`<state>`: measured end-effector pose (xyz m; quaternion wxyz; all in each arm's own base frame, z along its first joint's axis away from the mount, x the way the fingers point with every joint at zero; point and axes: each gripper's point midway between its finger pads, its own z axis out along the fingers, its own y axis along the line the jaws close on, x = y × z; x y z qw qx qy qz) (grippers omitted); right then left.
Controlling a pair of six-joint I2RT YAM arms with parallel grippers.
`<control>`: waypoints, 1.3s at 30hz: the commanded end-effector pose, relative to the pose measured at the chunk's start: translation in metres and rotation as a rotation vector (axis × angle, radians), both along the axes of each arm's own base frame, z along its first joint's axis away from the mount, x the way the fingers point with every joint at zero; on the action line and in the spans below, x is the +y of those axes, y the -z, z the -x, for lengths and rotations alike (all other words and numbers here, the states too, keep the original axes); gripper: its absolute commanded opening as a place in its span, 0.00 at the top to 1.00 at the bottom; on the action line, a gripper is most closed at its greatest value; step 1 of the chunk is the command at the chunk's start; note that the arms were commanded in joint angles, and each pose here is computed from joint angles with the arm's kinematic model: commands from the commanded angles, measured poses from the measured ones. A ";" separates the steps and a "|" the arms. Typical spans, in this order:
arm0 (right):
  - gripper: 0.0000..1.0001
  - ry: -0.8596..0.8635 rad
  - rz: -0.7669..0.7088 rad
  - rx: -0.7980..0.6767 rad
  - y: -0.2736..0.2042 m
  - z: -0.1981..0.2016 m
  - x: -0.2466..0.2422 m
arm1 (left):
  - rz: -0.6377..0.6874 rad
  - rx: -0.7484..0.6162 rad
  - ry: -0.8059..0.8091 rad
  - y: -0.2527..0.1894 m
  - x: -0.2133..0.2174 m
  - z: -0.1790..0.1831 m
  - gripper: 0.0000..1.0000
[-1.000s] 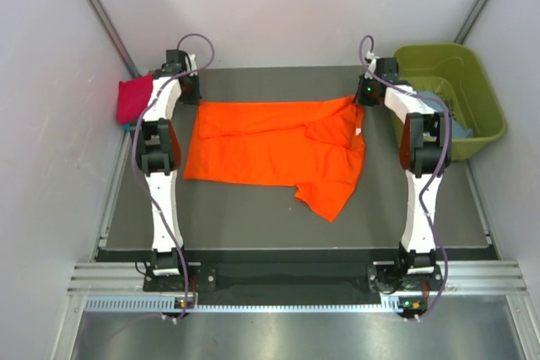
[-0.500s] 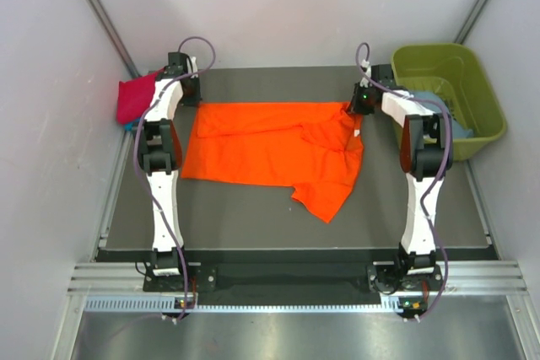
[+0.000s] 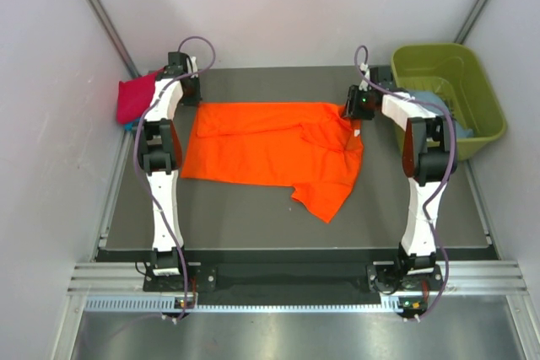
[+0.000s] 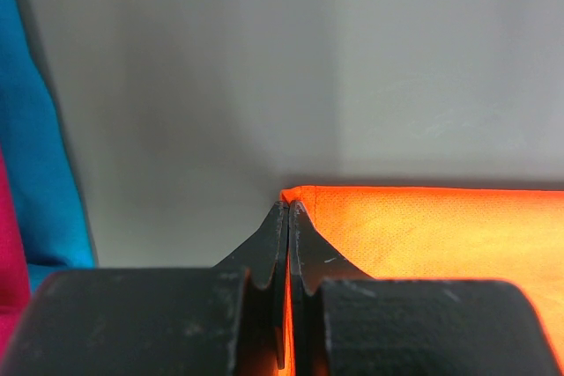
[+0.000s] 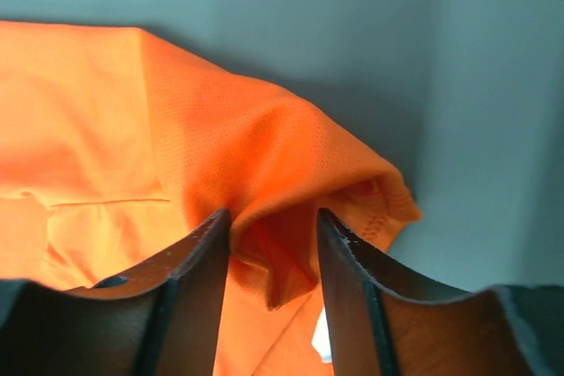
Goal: Fold and stack the t-shirts
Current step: Fold the tshirt
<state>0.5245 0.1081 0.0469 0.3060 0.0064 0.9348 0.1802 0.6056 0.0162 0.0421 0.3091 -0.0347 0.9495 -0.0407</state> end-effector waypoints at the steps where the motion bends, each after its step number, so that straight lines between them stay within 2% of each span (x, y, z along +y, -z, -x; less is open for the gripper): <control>1: 0.54 0.022 0.023 -0.125 -0.049 -0.024 -0.012 | 0.006 -0.075 -0.002 -0.023 0.001 -0.015 1.00; 10: 0.52 0.086 0.027 -0.160 -0.046 -0.051 -0.037 | -0.001 -0.065 0.001 -0.026 0.001 -0.009 1.00; 19: 0.62 0.080 -0.031 -0.112 -0.028 -0.051 -0.028 | -0.027 -0.055 0.000 -0.028 0.005 -0.003 1.00; 22: 0.75 0.074 -0.040 -0.100 -0.023 -0.049 -0.026 | -0.036 -0.052 0.003 -0.027 0.003 -0.003 1.00; 23: 0.87 0.071 -0.038 -0.099 -0.022 -0.049 -0.026 | -0.040 -0.052 0.005 -0.027 0.002 -0.003 1.00; 26: 1.00 0.070 -0.038 -0.111 -0.021 -0.053 -0.027 | -0.051 -0.055 0.014 -0.029 -0.001 -0.003 1.00; 32: 1.00 0.105 -0.007 -0.143 -0.021 -0.070 -0.040 | -0.078 -0.040 0.006 -0.024 0.001 0.001 1.00; 39: 1.00 0.117 -0.025 -0.186 -0.025 -0.090 -0.041 | -0.125 -0.079 -0.033 -0.027 0.015 -0.013 1.00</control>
